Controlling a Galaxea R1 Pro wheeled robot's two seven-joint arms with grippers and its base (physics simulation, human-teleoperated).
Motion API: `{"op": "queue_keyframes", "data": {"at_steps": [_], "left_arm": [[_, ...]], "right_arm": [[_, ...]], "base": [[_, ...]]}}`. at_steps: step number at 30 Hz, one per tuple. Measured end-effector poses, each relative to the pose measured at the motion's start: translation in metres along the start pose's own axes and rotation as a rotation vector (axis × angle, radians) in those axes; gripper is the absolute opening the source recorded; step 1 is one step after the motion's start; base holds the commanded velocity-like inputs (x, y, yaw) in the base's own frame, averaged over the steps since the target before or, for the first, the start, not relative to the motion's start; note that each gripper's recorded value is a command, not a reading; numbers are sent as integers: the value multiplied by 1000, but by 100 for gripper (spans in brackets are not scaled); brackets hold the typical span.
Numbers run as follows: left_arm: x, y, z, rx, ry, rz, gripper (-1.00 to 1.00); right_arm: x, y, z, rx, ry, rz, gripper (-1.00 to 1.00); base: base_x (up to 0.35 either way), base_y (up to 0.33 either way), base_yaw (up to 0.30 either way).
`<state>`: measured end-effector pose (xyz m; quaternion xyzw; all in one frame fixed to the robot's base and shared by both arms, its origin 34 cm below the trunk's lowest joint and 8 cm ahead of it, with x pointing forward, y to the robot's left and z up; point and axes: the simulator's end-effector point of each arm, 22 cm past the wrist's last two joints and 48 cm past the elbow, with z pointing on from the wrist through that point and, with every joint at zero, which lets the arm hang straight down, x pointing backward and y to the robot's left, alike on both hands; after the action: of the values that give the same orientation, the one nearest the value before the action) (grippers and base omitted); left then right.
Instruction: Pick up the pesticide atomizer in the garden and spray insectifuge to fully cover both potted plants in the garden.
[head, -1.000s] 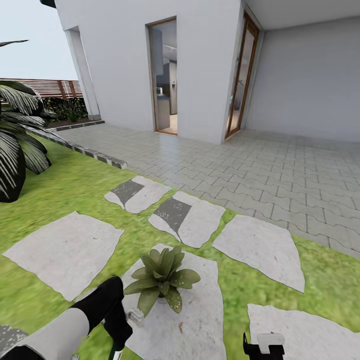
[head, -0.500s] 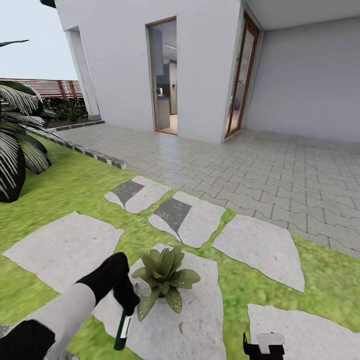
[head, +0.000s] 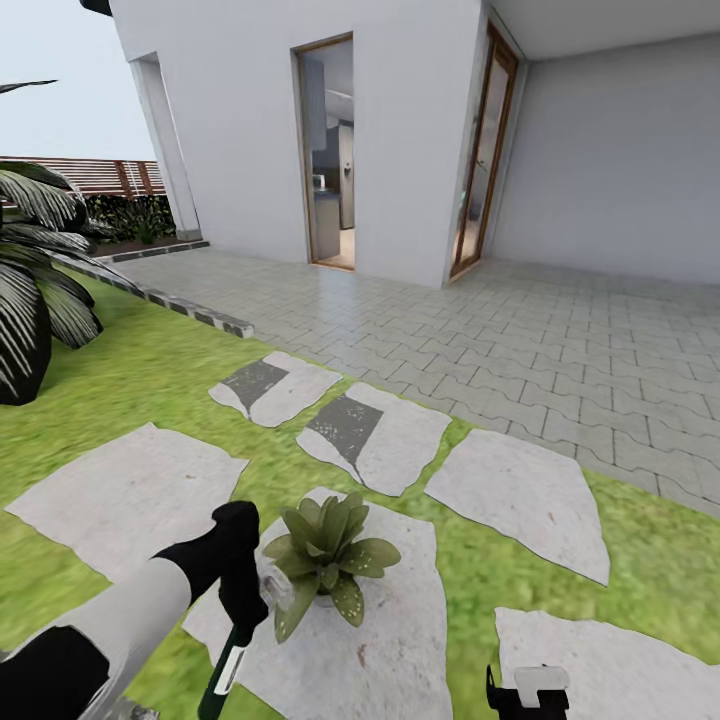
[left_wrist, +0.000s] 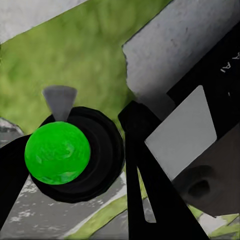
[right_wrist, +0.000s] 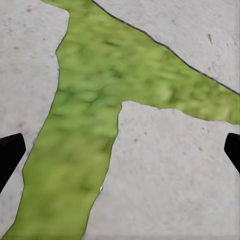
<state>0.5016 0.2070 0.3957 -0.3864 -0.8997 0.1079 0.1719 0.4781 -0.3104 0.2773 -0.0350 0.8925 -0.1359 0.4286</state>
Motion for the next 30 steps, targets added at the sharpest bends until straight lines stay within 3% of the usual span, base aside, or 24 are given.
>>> {"op": "queue_keyframes", "data": {"at_steps": [9,16,24,30], "left_arm": [[-30,-22,-11,4,-34,45,-100],[-33,-23,-13,7,-39,43,-100],[-29,-19,-13,14,-44,28,-100],[-35,-18,-20,8,-55,30,-100]], "right_arm": [[0,0,0,0,0,0,100],[0,0,0,0,0,0,100],[0,-1,0,2,-1,1,100],[0,0,0,1,0,1,100]], "base": [[0,2,0],[0,196,0],[0,16,-4],[0,0,-204]]}}
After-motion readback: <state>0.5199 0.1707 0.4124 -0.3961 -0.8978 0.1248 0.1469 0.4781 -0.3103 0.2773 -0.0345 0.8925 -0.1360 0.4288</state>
